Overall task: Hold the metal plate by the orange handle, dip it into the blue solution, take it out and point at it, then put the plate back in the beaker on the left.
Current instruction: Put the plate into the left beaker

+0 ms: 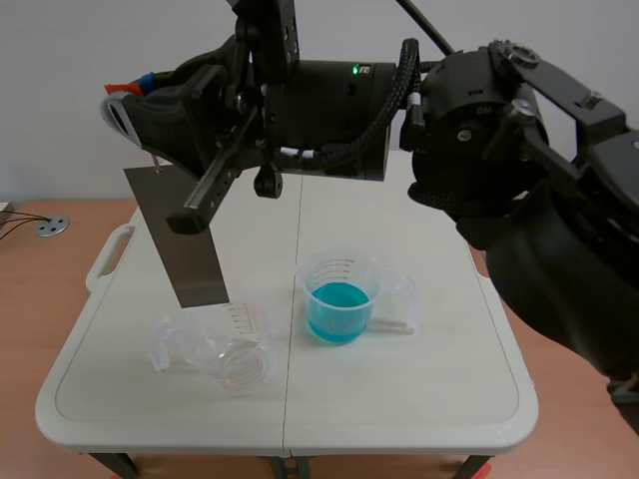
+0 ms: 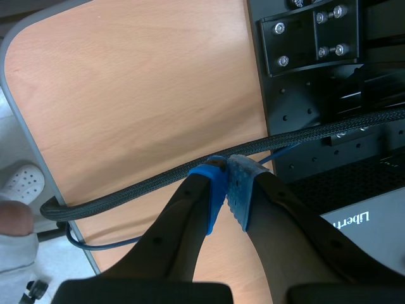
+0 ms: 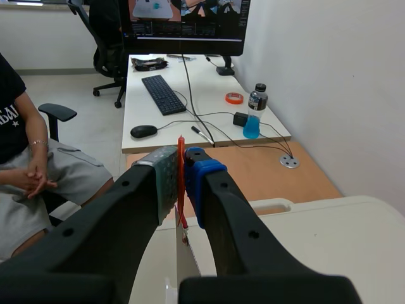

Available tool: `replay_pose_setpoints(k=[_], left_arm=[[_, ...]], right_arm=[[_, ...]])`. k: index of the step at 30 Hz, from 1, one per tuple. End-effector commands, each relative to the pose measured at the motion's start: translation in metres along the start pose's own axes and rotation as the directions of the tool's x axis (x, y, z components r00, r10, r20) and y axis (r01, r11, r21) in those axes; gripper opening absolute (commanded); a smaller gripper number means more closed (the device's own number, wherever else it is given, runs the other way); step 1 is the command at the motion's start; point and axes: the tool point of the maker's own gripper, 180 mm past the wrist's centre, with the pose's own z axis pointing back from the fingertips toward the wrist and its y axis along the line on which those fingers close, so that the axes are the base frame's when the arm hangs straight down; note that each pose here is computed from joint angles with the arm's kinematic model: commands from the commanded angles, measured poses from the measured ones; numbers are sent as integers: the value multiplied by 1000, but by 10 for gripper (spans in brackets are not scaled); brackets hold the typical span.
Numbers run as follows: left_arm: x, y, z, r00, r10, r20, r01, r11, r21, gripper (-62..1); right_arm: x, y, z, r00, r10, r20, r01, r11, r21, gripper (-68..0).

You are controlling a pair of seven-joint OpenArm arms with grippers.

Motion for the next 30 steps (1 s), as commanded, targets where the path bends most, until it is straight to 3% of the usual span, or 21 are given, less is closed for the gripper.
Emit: replay_pose_setpoints(k=[1, 15, 30], left_arm=[[4, -2, 2, 1000, -4, 15, 4, 1000, -7, -582], [3, -3, 2, 1000, 0, 16, 1, 1000, -8, -582], [3, -3, 2, 1000, -2, 13, 2, 1000, -7, -582]], right_arm=[[19, 2, -2, 998, 28, 51, -29, 999, 17, -662], [11, 8, -4, 999, 26, 29, -27, 999, 30, -662], [-20, 17, 0, 999, -4, -37, 4, 1000, 10, -662]])
